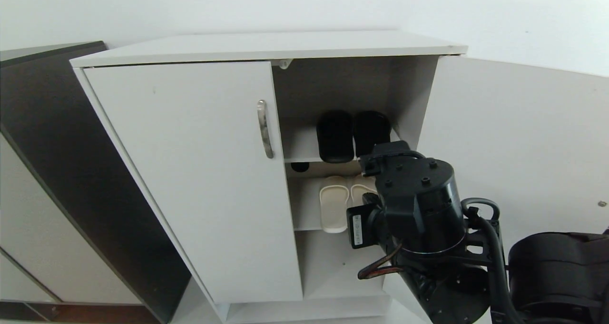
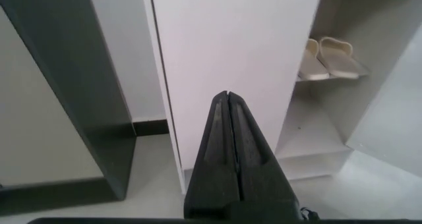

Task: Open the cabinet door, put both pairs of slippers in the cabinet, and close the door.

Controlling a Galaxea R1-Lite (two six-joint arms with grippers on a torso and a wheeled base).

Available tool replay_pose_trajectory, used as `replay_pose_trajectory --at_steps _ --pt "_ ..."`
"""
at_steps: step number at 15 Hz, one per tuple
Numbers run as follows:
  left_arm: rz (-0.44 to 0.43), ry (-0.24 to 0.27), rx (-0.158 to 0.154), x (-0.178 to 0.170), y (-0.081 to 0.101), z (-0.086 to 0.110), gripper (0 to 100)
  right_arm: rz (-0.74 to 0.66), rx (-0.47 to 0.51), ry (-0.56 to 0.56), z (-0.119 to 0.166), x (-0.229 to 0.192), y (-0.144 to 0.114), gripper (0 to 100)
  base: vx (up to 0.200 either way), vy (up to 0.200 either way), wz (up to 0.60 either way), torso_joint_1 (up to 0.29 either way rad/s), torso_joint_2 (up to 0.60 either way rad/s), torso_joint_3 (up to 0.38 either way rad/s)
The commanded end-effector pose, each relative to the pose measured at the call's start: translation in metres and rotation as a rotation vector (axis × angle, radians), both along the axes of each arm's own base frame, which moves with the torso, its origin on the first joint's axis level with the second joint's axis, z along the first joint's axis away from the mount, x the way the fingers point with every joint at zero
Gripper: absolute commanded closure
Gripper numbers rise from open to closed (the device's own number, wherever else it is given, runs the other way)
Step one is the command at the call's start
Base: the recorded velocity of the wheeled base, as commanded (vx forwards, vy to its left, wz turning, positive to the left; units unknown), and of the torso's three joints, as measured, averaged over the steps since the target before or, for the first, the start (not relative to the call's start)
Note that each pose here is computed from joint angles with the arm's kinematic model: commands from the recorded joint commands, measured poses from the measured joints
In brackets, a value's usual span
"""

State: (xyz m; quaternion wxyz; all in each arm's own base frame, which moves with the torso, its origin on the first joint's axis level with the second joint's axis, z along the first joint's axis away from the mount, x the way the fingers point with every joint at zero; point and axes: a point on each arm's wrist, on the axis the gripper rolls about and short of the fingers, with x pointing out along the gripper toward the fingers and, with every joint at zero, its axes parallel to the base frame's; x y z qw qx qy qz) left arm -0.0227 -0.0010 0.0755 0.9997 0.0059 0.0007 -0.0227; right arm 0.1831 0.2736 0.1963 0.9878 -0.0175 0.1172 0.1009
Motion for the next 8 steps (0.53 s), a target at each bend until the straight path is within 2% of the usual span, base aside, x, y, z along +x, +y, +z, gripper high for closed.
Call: replay_pose_trajectory --at_steps 1,8 --pt "0.001 0.000 0.000 0.0000 0.0000 0.0000 100 0.001 -0.004 0.002 -0.0017 0.0001 0.0008 100 -0.200 0.000 0.00 0.002 0.00 0.002" --pt "0.001 0.000 0.000 0.0000 0.0000 0.0000 100 -0.001 -0.008 0.005 -0.0031 0.0000 -0.0004 100 -0.200 0.000 0.00 0.004 0.00 0.001"
